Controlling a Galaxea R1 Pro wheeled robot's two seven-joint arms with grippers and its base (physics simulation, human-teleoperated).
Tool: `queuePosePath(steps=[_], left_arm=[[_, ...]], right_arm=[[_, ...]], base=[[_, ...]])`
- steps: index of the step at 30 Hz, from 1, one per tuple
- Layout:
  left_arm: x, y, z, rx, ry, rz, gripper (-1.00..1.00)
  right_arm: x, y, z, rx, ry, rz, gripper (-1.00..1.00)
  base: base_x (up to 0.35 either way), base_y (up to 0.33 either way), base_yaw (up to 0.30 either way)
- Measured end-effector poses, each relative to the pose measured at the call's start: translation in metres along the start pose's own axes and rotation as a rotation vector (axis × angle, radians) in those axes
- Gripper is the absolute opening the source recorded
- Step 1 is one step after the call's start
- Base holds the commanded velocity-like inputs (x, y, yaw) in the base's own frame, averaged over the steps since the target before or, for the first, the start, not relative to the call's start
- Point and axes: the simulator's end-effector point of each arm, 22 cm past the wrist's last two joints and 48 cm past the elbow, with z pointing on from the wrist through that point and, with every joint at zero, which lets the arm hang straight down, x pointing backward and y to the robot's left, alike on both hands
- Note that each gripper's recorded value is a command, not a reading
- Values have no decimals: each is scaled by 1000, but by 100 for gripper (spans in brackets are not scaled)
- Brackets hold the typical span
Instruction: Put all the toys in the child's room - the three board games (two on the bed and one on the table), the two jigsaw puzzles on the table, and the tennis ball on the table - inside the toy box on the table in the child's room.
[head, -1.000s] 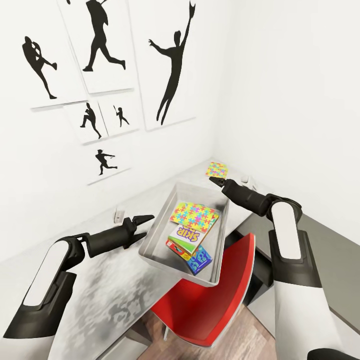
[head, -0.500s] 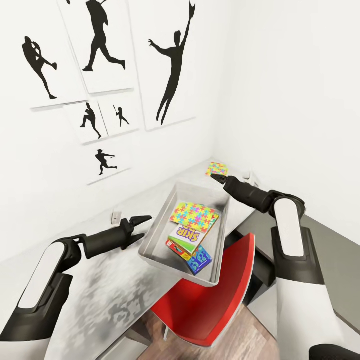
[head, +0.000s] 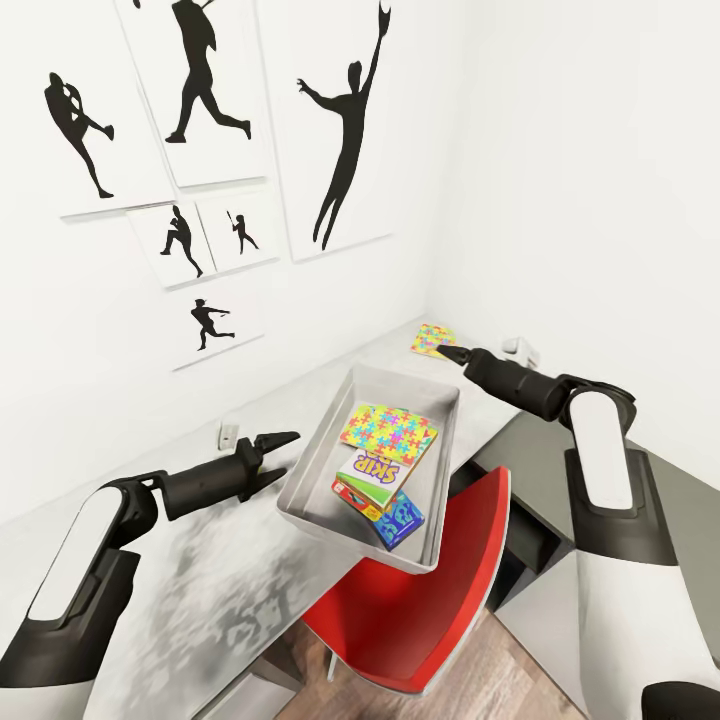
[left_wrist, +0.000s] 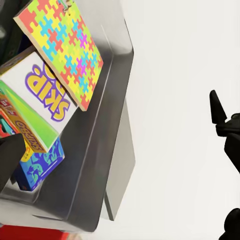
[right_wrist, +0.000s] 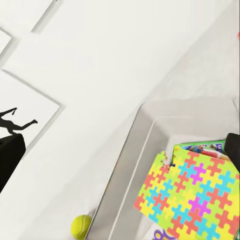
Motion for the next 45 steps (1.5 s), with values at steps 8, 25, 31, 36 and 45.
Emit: queuePosePath(steps=[8, 25, 31, 36, 45], left_arm=[[0, 0, 0, 1, 1, 0, 100], [0, 0, 0, 1, 1, 0, 100], [0, 0, 0, 1, 1, 0, 100], [0, -1, 0, 3, 0, 2, 100], [-18, -17, -1, 18, -24, 34, 100]], right_arm=[[0, -1, -1, 1, 1, -3, 100], [3, -5, -2, 8, 8, 0, 100], [8, -9, -2, 13, 17, 4, 100], [16, -13, -3, 19, 36, 8, 100], [39, -29, -7, 45, 84, 24, 100]], base=[[0, 0, -114], [0, 0, -244], [0, 0, -276], [0, 0, -279], [0, 0, -281]])
